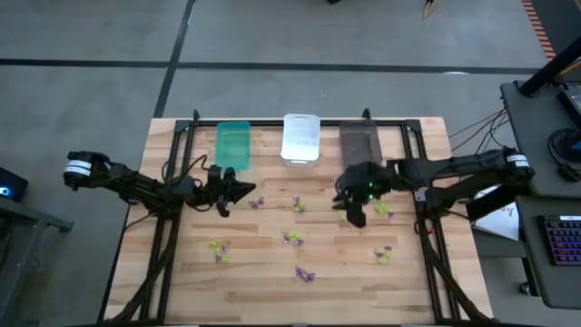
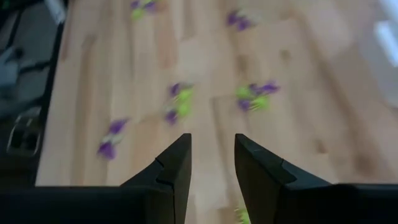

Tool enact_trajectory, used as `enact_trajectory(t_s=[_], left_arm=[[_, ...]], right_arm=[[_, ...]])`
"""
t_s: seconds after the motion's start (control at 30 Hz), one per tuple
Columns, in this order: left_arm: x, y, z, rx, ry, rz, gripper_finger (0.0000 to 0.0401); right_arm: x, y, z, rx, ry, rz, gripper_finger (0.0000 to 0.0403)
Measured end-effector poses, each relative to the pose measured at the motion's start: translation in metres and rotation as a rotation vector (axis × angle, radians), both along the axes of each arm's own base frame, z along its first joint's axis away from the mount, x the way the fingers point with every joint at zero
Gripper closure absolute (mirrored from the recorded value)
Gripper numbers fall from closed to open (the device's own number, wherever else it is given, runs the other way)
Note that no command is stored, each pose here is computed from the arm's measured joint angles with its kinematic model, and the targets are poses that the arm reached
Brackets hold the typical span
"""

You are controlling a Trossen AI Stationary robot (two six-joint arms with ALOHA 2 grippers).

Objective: Sort Halloween decoration
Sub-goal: Put the green spider toy into the blue bin

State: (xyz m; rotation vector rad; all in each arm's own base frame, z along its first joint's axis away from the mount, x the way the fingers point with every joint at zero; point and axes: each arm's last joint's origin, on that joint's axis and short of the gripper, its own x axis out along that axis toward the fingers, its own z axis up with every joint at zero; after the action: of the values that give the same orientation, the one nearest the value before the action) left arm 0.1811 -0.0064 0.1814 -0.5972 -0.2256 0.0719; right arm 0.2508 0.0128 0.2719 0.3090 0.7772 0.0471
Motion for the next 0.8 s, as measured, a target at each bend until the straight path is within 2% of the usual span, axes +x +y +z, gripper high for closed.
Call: enact_trajectory(t_s=[0.07,0.2,0.3,0.53,0.67,0.8], left_arm=[[0.000,-0.002,0.000,-0.046,-0.007,-0.022,0.0401],[0.000,-0.006,-0.003,-0.226,0.010,-0.070,0.0401],[0.000,-0.010,-0.005,-0.268,0.028,-0.101,0.0401],[0.015,-0.015,0.004,-0.272,0.091,-0.108,0.0401],[0.032,-0.019,0.013,-0.220,0.242,-0.151,0.0401],[0.042,-0.022,0.016,-0.213,0.474,-0.160,0.0401]], right_arm=[[0.002,0.011,-0.004,-0.002,0.017,0.043,0.0294],[0.006,0.026,-0.013,-0.046,0.048,0.065,0.0294],[0.009,0.031,-0.017,-0.093,0.055,0.043,0.0294],[0.013,0.032,-0.019,-0.087,0.043,0.029,0.0294],[0.013,0.032,-0.018,-0.086,0.036,0.029,0.0294],[0.013,0.032,-0.017,-0.085,0.033,0.028,0.0294]])
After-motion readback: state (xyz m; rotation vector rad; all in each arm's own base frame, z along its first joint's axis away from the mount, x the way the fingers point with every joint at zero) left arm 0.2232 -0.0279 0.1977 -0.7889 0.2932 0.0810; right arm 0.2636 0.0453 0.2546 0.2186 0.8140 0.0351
